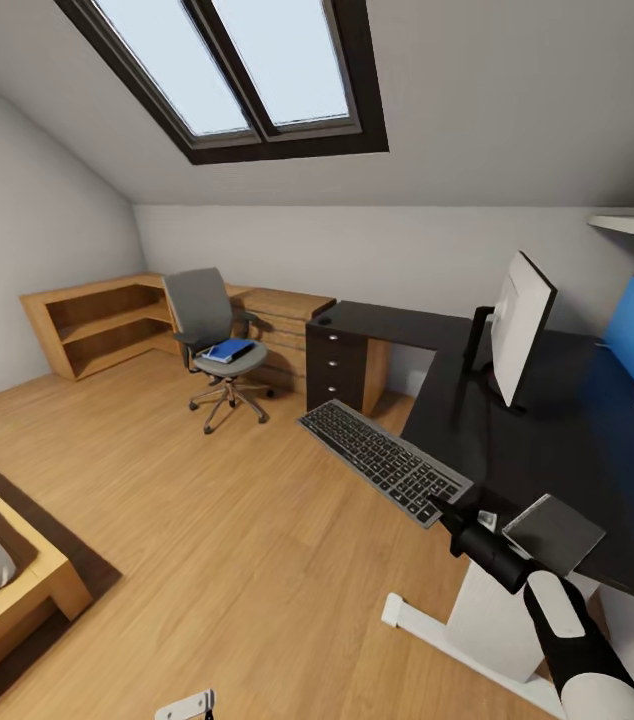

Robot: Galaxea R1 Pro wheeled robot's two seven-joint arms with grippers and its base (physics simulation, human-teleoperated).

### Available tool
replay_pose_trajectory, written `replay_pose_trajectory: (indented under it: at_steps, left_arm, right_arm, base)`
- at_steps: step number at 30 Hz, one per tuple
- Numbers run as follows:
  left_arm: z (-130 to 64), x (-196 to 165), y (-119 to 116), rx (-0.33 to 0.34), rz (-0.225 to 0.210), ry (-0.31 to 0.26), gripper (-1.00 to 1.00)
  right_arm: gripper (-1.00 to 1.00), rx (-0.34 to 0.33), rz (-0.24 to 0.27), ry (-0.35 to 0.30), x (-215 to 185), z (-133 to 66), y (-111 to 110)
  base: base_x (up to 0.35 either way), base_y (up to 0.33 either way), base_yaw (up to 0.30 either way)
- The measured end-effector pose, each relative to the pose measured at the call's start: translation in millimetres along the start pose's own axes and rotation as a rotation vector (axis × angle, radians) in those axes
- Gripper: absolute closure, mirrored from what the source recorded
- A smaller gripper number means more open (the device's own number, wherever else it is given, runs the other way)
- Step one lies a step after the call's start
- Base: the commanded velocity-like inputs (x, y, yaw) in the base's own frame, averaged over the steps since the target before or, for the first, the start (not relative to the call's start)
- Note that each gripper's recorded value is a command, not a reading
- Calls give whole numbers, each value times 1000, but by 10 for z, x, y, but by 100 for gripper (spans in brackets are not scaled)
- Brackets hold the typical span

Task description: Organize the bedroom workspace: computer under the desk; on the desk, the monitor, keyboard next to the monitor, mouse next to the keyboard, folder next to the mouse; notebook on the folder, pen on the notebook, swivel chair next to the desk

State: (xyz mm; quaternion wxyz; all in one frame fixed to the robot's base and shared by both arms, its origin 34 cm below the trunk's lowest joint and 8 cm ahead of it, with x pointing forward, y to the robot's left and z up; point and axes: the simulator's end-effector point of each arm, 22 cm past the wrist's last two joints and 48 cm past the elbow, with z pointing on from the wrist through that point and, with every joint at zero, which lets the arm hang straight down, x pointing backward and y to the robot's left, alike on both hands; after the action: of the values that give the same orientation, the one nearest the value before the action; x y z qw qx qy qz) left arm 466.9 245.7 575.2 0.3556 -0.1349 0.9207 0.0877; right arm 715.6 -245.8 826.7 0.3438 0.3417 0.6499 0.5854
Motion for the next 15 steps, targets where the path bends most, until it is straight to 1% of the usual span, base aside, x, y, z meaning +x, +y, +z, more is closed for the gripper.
replay_pose_trajectory:
  at_steps: [3, 6, 8, 9, 11, 15]
  left_arm:
    - [0, -1, -5, 2, 4, -1, -100]
    - [-3, 2, -17, 5, 5, -2, -100]
    - [-5, 0, -18, 6, 5, -2, -100]
    - [-3, -1, -14, 5, 5, -2, -100]
    - [-2, -1, -8, 4, 4, -2, -100]
    - [4, -9, 4, 5, 0, -3, -100]
  right_arm:
    - [100, -26, -3, 14, 117, 93, 105]
    - [100, -70, -45, 49, 322, 248, 351]
    - [100, -115, -76, 72, 490, 356, 584]
    - [100, -127, -80, 78, 546, 387, 645]
    - [100, -130, -95, 84, 615, 425, 681]
    - [100, -135, -95, 89, 659, 447, 708]
  base:
    - [0, 0, 0]
    - [0, 2, 0]
    - [73, 147, 0]
    - [105, 200, 0]
    - [125, 238, 0]
    - [139, 282, 0]
